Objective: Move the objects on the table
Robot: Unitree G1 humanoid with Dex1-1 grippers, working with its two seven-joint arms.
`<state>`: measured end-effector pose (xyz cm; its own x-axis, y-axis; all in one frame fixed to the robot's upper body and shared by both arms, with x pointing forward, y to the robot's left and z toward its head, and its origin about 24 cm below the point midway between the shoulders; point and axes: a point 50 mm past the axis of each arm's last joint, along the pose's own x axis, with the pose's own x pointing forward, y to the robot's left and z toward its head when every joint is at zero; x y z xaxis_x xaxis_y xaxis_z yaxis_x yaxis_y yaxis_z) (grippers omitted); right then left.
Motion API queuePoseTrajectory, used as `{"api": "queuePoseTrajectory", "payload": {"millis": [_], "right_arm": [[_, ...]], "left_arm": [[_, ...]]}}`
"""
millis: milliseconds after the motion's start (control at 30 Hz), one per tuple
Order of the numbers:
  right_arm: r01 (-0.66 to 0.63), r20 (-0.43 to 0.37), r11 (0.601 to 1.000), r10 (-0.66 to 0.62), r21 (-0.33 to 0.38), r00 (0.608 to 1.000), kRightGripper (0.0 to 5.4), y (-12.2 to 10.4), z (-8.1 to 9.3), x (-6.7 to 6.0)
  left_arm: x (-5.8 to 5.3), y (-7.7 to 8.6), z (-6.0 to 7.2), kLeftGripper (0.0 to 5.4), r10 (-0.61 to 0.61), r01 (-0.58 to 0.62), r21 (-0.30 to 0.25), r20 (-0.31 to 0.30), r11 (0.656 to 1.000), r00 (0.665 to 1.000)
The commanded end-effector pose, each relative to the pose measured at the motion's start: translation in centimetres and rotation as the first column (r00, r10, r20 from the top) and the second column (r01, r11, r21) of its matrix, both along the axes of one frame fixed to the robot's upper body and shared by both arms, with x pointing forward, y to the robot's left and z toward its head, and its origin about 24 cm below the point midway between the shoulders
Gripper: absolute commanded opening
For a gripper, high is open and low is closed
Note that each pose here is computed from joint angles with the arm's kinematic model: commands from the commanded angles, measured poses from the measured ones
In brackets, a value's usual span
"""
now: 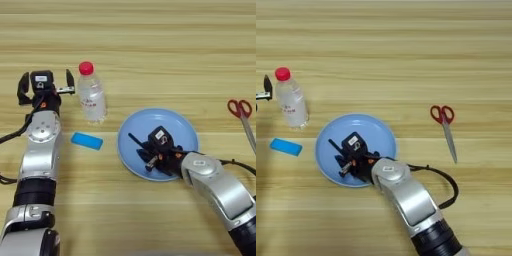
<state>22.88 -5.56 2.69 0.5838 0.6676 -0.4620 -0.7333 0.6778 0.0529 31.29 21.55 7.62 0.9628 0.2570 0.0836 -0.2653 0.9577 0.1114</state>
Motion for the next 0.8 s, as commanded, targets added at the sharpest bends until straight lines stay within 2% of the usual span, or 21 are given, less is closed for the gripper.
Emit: {"api": "queuePoseTrajectory", "payload": {"millis": [33, 133, 400, 633, 800], "right_arm": [[0.032, -0.178, 0.993, -0.051, -0.111, 0.983, 0.63, -1.6, -3.6, -1.6], [0.033, -0.178, 0.993, -0.052, -0.111, 0.983, 0.34, -1.6, -3.6, -1.6], [0.044, -0.173, 0.994, -0.061, -0.100, 0.983, 0.31, -1.6, -3.4, -1.5], [0.135, -0.053, 0.991, -0.135, -0.009, 0.989, 0.31, -2.2, -0.2, 0.5], [0.218, 0.050, 0.974, -0.221, 0.056, 0.974, 0.31, -3.6, 2.5, 2.2]], "left_arm": [[-0.1, -0.1, 0.0, 5.40, 0.002, -0.002, -0.005, -0.007, 1.000, 1.000], [-0.1, -0.1, 0.0, 5.40, 0.002, -0.002, -0.005, -0.007, 1.000, 1.000], [-0.1, -0.1, 0.0, 5.40, 0.002, -0.002, -0.005, -0.006, 1.000, 1.000], [-0.2, 0.1, 0.0, 5.40, 0.005, -0.006, -0.005, -0.006, 1.000, 1.000], [-0.2, 0.1, 0.0, 5.40, 0.004, -0.004, -0.003, -0.007, 1.000, 1.000]]}}
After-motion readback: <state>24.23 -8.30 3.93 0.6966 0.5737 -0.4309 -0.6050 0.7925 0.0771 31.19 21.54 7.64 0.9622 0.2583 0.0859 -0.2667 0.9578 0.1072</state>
